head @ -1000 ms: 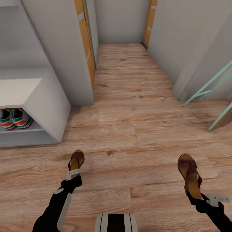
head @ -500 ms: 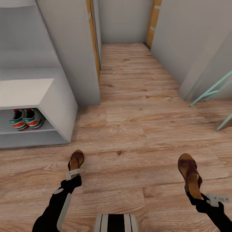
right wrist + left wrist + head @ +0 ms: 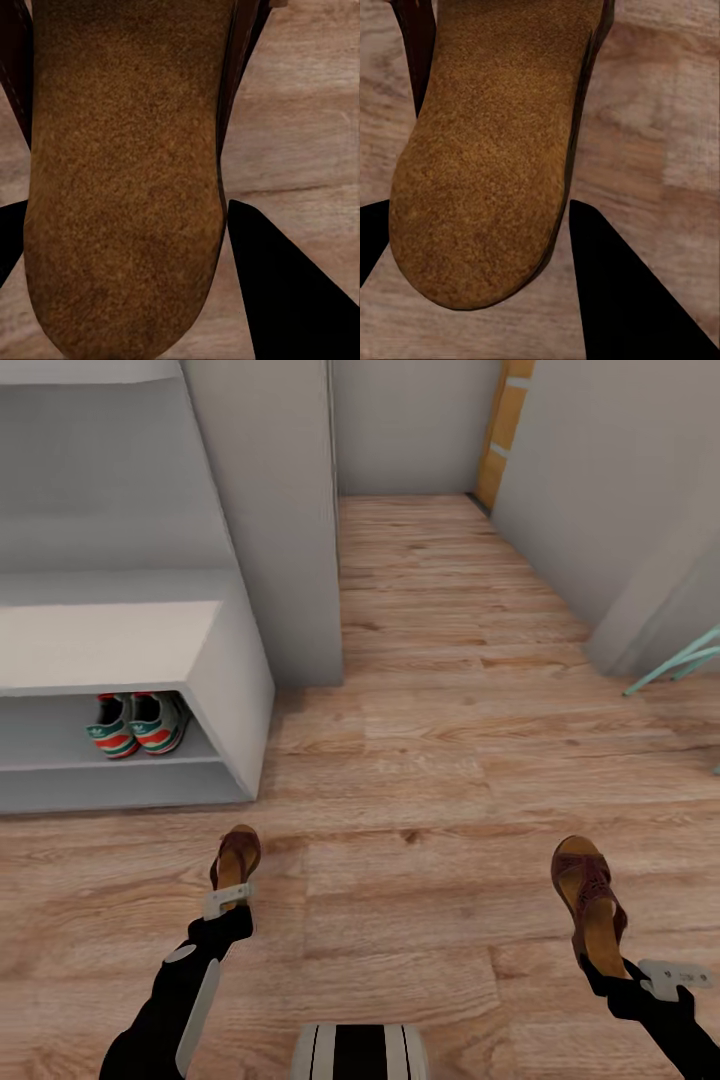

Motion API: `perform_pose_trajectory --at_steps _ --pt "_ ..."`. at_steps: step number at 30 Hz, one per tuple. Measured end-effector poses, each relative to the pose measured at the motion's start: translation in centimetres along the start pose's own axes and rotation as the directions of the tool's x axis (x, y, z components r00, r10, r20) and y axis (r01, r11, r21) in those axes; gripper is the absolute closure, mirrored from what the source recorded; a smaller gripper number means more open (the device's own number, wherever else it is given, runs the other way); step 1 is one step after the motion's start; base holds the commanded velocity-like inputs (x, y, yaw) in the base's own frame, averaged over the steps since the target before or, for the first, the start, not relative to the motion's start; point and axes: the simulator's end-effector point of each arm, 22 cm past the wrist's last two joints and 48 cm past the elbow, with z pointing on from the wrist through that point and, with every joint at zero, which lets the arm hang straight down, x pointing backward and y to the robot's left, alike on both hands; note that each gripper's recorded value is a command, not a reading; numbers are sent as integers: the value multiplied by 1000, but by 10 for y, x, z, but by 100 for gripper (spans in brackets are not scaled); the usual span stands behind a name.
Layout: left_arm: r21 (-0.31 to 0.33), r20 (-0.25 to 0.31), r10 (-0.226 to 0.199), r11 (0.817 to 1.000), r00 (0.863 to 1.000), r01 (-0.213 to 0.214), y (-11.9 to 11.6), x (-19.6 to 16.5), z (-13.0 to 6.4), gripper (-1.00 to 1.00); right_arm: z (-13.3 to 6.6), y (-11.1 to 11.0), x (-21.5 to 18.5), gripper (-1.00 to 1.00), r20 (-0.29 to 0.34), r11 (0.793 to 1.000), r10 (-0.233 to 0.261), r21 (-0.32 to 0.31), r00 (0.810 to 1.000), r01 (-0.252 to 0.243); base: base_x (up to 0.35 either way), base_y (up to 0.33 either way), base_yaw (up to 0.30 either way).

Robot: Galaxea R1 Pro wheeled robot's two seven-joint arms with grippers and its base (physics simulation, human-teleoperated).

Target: Pick up the two gym shoes and the two sandals from the corridor floor and place them onto the hallstand (shoe rack) in the corridor, making sure they are on the rack and not on the floor. Arrange them so the two gym shoes are next to each other and the two sandals are next to each other.

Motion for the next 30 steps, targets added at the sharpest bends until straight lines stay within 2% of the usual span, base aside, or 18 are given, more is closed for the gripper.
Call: perform_pose_trajectory --at_steps 9,30 --pt "0 -1 0 1000 1000 0 0 0 0 100 -1 -2 0 100 -1 1000 2 5 1000 -2 0 277 130" --pt "2 0 0 1000 1000 0 -1 0 0 100 -1 -5 1 100 0 1000 7 11 1000 -7 0 278 9"
